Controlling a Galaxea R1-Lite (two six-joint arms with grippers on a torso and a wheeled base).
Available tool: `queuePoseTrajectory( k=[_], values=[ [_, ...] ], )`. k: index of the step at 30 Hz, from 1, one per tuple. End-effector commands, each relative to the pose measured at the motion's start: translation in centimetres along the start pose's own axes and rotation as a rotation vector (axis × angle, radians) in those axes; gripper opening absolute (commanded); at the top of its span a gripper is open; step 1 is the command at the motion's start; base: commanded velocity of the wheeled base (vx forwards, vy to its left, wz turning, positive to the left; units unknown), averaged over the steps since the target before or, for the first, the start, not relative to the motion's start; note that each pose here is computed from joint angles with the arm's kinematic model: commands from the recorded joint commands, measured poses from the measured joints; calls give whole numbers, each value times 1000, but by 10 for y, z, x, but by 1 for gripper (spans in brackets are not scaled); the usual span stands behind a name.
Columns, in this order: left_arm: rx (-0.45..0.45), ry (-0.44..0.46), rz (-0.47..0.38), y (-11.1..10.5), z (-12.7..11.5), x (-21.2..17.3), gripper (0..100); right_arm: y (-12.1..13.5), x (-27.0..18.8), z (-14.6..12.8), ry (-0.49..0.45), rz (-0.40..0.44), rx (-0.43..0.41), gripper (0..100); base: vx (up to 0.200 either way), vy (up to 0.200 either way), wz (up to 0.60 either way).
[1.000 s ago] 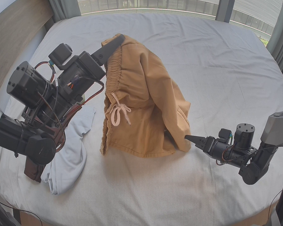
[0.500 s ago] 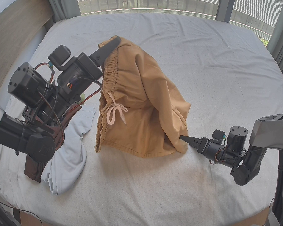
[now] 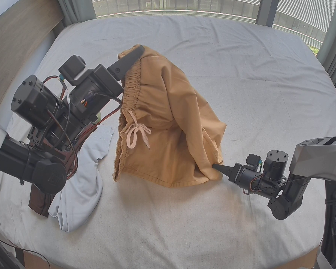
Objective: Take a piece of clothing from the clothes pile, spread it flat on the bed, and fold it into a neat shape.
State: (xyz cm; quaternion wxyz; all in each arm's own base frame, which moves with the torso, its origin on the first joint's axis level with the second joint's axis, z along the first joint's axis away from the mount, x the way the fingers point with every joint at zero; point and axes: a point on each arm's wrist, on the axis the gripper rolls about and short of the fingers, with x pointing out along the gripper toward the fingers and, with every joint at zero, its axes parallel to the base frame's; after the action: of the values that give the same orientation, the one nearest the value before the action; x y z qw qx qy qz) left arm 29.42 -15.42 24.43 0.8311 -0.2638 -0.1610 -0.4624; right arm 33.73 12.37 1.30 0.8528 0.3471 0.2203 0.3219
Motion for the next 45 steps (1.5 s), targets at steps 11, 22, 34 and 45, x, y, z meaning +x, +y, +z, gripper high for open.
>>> queuePoseTrajectory(
  k=[11,22,34,45],
  values=[
    [-26,65,69,20,-17,-14,0,26,-39,30,-88,7,-36,0,0,0,0],
    [-73,164,113,30,-36,-33,0,64,-102,77,-221,93,-128,0,0,0,0],
    [-119,277,265,75,-77,-59,0,67,-123,77,-243,65,-139,0,0,0,0],
    [-135,322,281,92,-81,-75,0,21,-92,31,-38,-32,-130,0,0,0,0]
  ],
)
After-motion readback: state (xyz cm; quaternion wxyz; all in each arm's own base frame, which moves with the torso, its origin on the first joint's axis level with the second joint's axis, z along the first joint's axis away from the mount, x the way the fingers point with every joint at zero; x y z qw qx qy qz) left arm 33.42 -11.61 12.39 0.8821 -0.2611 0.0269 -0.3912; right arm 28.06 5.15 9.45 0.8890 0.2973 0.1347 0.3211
